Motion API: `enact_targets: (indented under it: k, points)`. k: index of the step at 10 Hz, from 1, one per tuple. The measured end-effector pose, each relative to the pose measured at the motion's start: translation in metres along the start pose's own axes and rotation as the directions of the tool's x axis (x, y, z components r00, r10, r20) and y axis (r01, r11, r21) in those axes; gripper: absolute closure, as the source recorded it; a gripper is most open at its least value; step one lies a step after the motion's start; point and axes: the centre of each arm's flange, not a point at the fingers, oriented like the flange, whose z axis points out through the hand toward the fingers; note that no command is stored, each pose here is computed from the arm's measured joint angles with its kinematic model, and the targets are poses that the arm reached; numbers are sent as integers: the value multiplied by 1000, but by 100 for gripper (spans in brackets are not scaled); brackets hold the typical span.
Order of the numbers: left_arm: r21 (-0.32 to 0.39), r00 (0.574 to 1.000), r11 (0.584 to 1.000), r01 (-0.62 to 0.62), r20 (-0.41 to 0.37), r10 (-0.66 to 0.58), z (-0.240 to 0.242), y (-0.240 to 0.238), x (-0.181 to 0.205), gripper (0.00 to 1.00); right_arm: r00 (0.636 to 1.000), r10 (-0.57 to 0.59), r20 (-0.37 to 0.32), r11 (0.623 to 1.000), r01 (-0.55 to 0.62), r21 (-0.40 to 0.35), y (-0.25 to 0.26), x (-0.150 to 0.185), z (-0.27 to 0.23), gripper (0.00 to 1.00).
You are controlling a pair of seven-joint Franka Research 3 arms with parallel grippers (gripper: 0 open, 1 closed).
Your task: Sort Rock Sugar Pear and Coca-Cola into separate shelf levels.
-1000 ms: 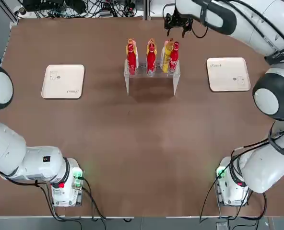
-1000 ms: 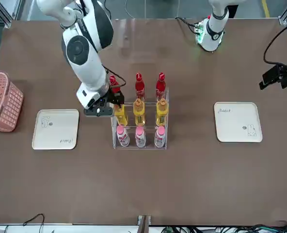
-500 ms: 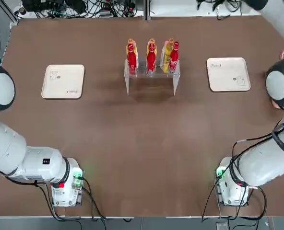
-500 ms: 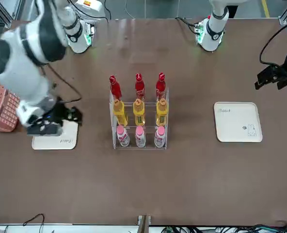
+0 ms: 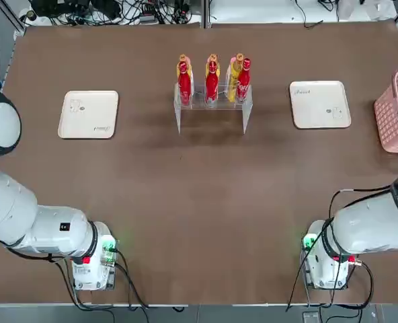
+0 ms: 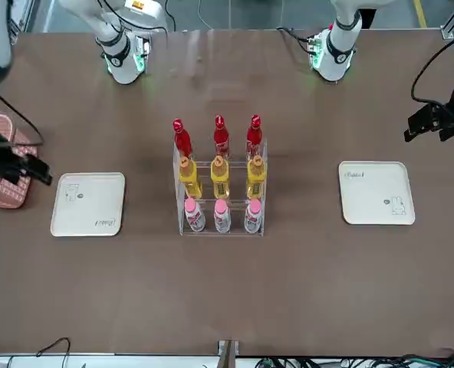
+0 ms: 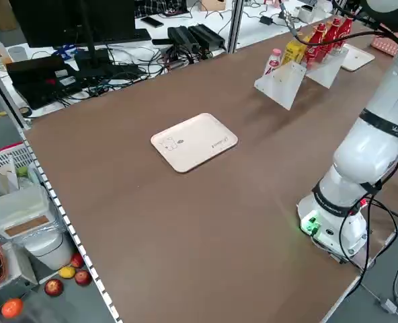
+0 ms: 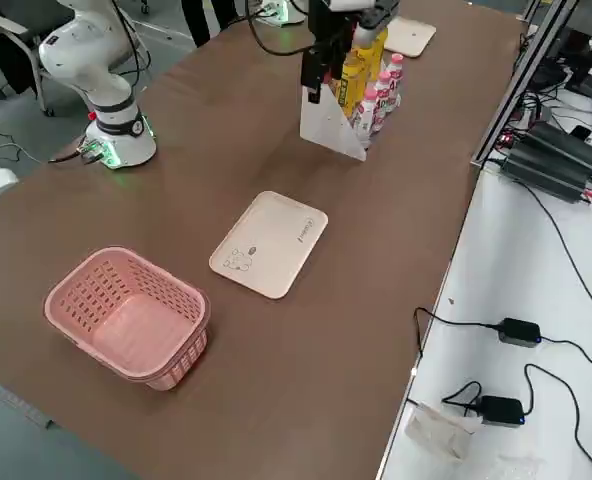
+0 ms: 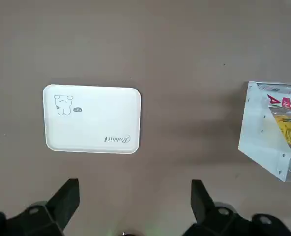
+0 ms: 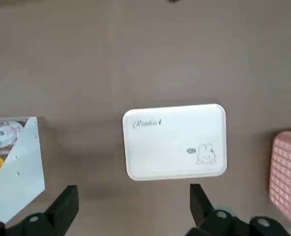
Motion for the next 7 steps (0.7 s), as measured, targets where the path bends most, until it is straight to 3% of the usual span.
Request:
enact_targets:
  k: [3,7]
  points:
    - [59,1000,998,7,-3,-7,0,-6,0,0,998,61,2,998,-61,4,5,-29,-36,0]
    - [66,1000,998,8,-4,-8,0,-7,0,0,997,72,13,997,-73,5,9,-33,-22,0]
